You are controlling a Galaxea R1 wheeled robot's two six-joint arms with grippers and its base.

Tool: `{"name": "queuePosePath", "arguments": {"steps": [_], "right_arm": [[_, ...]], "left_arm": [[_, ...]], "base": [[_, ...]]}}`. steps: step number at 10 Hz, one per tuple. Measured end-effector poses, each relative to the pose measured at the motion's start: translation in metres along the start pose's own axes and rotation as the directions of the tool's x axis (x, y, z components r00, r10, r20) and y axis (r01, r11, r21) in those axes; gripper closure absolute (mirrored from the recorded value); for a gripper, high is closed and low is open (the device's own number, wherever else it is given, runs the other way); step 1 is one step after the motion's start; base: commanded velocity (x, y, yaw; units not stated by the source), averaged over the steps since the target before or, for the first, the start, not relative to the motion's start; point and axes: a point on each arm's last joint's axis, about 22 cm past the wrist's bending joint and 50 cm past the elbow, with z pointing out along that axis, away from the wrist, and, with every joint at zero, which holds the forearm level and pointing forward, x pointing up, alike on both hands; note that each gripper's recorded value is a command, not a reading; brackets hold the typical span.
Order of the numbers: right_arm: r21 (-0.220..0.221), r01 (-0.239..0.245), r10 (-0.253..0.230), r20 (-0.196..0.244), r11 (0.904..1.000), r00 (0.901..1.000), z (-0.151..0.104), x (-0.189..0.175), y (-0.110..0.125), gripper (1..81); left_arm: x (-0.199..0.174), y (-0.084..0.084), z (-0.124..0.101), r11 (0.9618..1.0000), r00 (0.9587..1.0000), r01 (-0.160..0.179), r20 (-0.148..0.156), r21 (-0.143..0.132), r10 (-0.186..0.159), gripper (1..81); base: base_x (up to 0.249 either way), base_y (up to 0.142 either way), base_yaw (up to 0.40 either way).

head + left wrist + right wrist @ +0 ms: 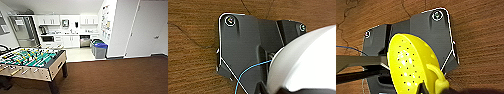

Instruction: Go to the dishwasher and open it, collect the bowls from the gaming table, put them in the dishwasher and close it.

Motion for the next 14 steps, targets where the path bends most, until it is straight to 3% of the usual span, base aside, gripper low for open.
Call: {"name": "queuePosePath", "arguments": {"steps": [3,9,14], "right_arm": [[0.005,0.0,0.0,-0.004,1.0,1.0,0.0021,0.0038,-0.0034,81.1],[0.001,0.002,-0.002,-0.004,1.0,1.0,0.0006,0.0039,-0.0001,81.1],[0.003,0.001,-0.001,-0.003,1.0,1.0,0.0017,0.0027,-0.0022,81.1]], "left_arm": [[0.0027,-0.0019,-0.0005,1.0,1.0,-0.002,-0.002,0.003,0.002,81.1],[0.0022,0.0059,0.0029,1.0,1.0,0.0,-0.004,-0.009,0.0,81.1],[0.0007,0.0051,0.0022,1.0,1.0,0.001,-0.005,-0.008,-0.001,81.1]], "base": [[0.168,0.0,0.0],[0.168,-0.071,0.0],[0.164,0.0,0.0]]}}
